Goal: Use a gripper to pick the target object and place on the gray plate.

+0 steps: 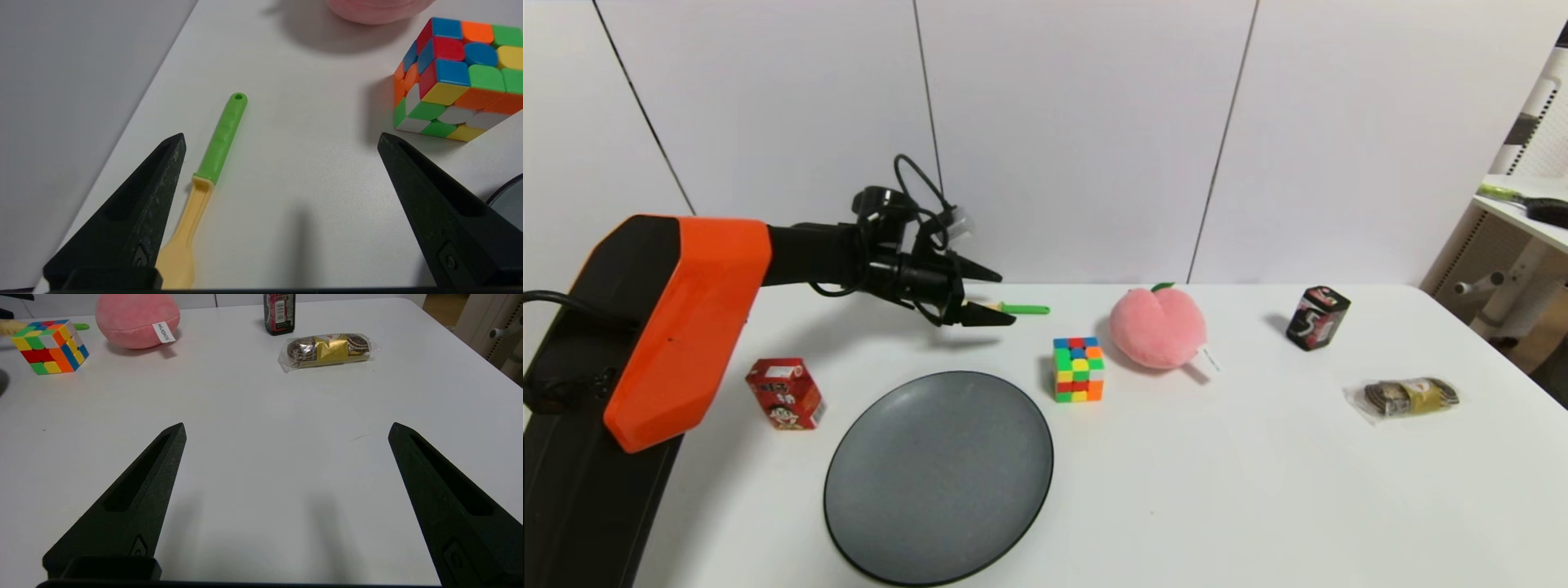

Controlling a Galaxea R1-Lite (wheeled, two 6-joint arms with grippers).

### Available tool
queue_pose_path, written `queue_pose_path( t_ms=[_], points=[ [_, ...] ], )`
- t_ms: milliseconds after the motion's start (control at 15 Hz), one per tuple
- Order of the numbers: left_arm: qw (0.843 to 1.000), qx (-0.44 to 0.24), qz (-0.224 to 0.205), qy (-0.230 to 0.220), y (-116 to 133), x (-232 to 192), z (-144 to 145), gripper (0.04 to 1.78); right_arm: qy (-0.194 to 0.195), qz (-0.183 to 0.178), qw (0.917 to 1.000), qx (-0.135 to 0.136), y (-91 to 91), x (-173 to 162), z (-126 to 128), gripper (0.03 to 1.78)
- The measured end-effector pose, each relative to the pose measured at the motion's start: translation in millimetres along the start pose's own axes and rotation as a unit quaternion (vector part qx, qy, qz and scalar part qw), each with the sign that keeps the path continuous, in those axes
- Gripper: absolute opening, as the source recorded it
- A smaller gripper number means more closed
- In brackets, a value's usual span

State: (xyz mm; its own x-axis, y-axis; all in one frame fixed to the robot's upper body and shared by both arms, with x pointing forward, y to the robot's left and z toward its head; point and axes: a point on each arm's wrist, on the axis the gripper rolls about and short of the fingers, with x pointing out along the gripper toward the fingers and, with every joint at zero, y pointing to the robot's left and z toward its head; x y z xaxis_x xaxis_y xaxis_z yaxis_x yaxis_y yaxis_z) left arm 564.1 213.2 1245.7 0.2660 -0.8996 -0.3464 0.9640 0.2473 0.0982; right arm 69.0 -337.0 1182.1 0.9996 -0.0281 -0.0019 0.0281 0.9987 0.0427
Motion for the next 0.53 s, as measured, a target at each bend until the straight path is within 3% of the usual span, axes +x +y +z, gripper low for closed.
queue_pose_path(
  t_ms=[200, 533],
  points=[
    [1.000, -0.021, -0.015, -0.005, 3, 7, -14, 1.69, 0.000, 0.000, 1.0000, 0.000, 0.0, 0, 0, 1.71],
    [0.999, -0.012, 0.009, -0.030, 14, 10, -16, 1.69, 0.000, 0.000, 1.0000, 0.000, 0.0, 0, 0, 1.71]
  ],
)
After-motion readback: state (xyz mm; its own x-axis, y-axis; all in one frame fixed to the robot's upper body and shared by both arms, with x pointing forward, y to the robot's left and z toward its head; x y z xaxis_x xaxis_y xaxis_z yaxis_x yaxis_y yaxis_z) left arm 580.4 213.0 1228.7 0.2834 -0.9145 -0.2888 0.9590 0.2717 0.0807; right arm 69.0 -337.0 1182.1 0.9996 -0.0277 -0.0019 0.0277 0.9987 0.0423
